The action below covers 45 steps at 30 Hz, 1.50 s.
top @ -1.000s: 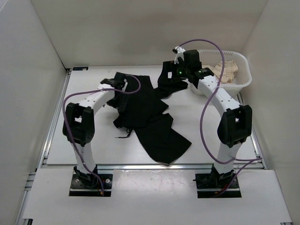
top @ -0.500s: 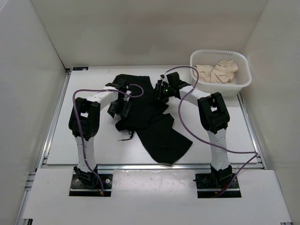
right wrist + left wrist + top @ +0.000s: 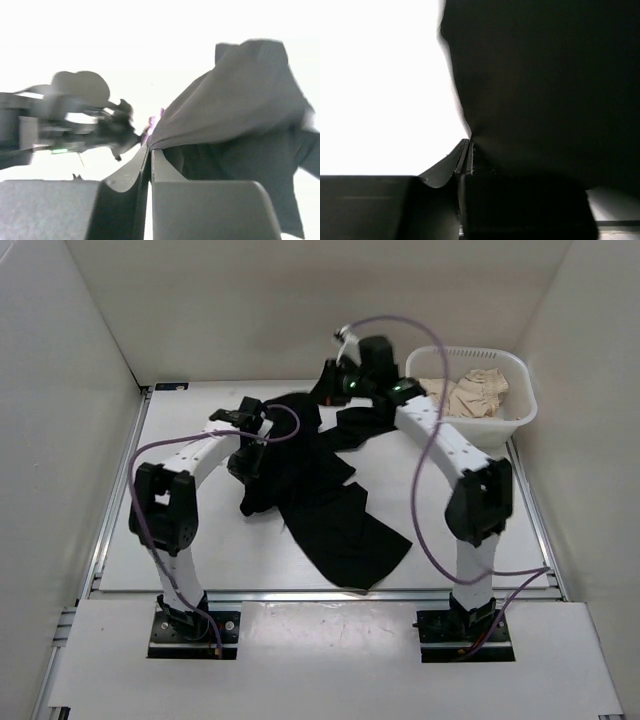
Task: Fold and stack the trousers
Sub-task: Flatten the trousers out
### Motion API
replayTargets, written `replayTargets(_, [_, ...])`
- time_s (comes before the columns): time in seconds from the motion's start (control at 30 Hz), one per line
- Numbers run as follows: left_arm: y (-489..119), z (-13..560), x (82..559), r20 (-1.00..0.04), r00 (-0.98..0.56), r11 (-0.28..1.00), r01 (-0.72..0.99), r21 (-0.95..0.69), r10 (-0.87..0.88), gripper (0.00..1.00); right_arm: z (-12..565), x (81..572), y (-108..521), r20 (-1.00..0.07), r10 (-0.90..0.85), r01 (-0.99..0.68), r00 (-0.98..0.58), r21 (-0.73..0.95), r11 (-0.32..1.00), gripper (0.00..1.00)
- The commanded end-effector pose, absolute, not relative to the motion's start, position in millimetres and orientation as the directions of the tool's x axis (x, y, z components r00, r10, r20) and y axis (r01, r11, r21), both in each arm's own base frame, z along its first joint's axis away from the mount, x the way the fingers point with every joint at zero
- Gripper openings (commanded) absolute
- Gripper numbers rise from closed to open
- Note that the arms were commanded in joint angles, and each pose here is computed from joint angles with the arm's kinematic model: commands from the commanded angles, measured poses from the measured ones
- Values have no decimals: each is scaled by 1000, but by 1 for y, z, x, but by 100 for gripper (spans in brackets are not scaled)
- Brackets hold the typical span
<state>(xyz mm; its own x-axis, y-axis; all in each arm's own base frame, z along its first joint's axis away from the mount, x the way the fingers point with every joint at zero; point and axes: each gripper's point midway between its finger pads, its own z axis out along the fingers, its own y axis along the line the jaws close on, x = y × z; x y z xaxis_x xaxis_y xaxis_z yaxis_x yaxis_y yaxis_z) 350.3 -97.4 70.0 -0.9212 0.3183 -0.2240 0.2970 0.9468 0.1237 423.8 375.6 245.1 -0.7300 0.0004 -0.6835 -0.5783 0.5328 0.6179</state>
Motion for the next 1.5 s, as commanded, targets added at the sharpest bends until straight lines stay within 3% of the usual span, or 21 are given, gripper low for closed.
replayTargets(0.0, [-74, 182, 387, -514, -826, 972, 171, 161, 230, 33, 401, 435, 311, -867, 182, -668, -464, 478, 571, 0])
replayTargets(0.07, [-75, 207, 391, -562, -797, 975, 162, 155, 222, 74, 379, 464, 273, -819, 263, -499, -511, 531, 685, 0])
replayTargets(0.13, [-77, 225, 395, -598, -772, 977, 161, 143, 215, 100, 347, 495, 224, -739, 351, -338, -576, 606, 720, 0])
replayTargets(0.23, [-72, 222, 394, -590, -778, 975, 147, 165, 217, 100, 312, 533, 188, -705, 380, -271, -598, 625, 732, 50])
replayTargets(0.27, [-73, 214, 393, -570, -789, 972, 151, 179, 228, 100, 287, 547, 180, -699, 364, -236, -615, 604, 761, 81])
replayTargets(0.3, [-82, 208, 388, -556, -793, 968, 176, 181, 248, 100, 295, 554, 175, -707, 371, -238, -602, 602, 762, 98])
replayTargets(0.33, [-82, 190, 380, -507, -819, 961, 192, 199, 269, 100, 291, 555, 172, -706, 359, -244, -611, 599, 763, 99])
replayTargets(0.57, [-149, 106, 323, -275, -839, 883, 444, 154, 470, 100, 295, 502, 197, -787, 178, -331, -591, 437, 836, 99])
replayTargets(0.7, [-179, 59, 307, -147, -843, 855, 517, 44, 518, 100, 214, 460, 210, -653, 125, -252, -747, 452, 855, 99])
replayTargets(0.9, [-199, 23, 299, -64, -846, 844, 533, -54, 530, 100, 122, 406, 241, -449, -83, -282, -890, 396, 874, 99])
replayTargets(0.93, [-200, 18, 297, -48, -846, 844, 533, -64, 530, 100, 96, 396, 242, -373, -118, -266, -920, 376, 888, 99])
replayTargets(1.03, [-209, 6, 294, -36, -847, 839, 531, -122, 531, 100, 65, 383, 253, -281, -133, -240, -951, 393, 888, 99])
replayTargets(1.17, [-224, 4, 289, -31, -847, 826, 525, -205, 531, 48, 48, 382, 258, -249, -105, -200, -963, 393, 898, 99])
replayTargets(1.2, [-220, 1, 291, -22, -853, 832, 515, -206, 522, 19, 48, 380, 257, -241, -106, -197, -965, 391, 899, 98])
replayTargets(1.27, [-217, 2, 294, -22, -862, 839, 498, -218, 506, 14, 38, 374, 254, -202, -110, -182, -973, 382, 906, 95])
replayTargets(1.37, [-198, 18, 313, -72, -887, 867, 461, -189, 455, 14, 27, 364, 247, -144, -124, -168, -982, 356, 919, 75])
replayTargets(1.4, [-181, 29, 328, -115, -904, 890, 427, -163, 413, 14, 30, 364, 247, -142, -124, -168, -982, 355, 920, 48])
replayTargets(1.47, [-145, 35, 345, -149, -925, 928, 363, -81, 349, 14, 31, 366, 239, -121, -100, -139, -988, 376, 916, 14])
